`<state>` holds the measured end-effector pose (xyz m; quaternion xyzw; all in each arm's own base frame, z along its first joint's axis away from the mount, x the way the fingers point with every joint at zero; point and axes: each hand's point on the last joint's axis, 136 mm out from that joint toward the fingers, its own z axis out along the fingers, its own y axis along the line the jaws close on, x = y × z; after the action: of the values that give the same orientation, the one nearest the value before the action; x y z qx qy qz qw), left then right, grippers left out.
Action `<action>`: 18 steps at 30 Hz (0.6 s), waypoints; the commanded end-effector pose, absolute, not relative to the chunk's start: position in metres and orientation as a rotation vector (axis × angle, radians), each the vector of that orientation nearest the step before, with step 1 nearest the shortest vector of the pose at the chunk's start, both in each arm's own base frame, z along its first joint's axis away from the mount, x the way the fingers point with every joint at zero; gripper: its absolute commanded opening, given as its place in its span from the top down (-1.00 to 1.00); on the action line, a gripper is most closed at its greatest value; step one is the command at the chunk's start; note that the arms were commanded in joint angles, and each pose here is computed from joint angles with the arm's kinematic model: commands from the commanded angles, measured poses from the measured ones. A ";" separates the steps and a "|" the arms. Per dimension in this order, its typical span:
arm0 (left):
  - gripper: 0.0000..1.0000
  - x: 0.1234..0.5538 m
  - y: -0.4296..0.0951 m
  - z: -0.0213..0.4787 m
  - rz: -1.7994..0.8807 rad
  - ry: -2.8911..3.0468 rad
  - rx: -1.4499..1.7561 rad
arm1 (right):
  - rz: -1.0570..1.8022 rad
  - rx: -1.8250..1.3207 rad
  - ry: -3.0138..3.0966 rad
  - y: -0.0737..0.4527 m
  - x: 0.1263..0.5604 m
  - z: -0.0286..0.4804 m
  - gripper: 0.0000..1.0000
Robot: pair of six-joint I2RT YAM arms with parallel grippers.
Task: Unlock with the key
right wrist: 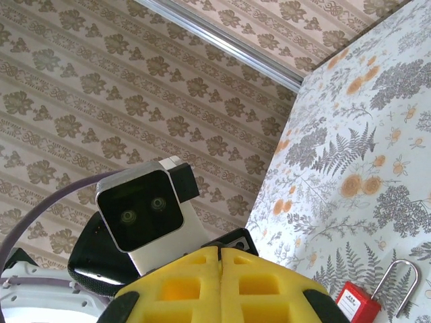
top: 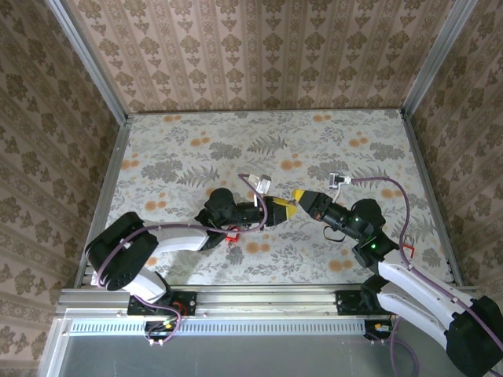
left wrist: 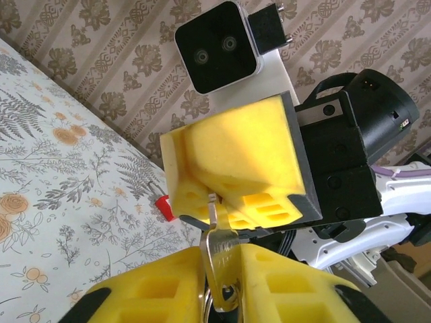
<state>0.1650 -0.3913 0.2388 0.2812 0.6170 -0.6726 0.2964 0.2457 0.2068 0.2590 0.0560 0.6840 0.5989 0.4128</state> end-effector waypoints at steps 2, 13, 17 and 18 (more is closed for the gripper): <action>0.75 0.166 -0.392 0.258 -1.813 1.561 0.765 | 1.488 0.122 1.667 0.204 0.245 0.271 1.00; 1.00 0.172 -0.385 0.262 -1.798 1.561 0.740 | 1.480 0.128 1.667 0.202 0.242 0.266 1.00; 1.00 0.175 -0.382 0.266 -1.791 1.556 0.724 | 1.475 0.134 1.668 0.201 0.240 0.264 1.00; 1.00 0.176 -0.381 0.267 -1.786 1.556 0.719 | 1.473 0.139 1.670 0.200 0.240 0.262 1.00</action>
<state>0.1617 -0.3899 0.2395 0.2831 0.6164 -0.6795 0.2796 0.2411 0.2046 0.2610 0.0488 0.6791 0.5957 0.4262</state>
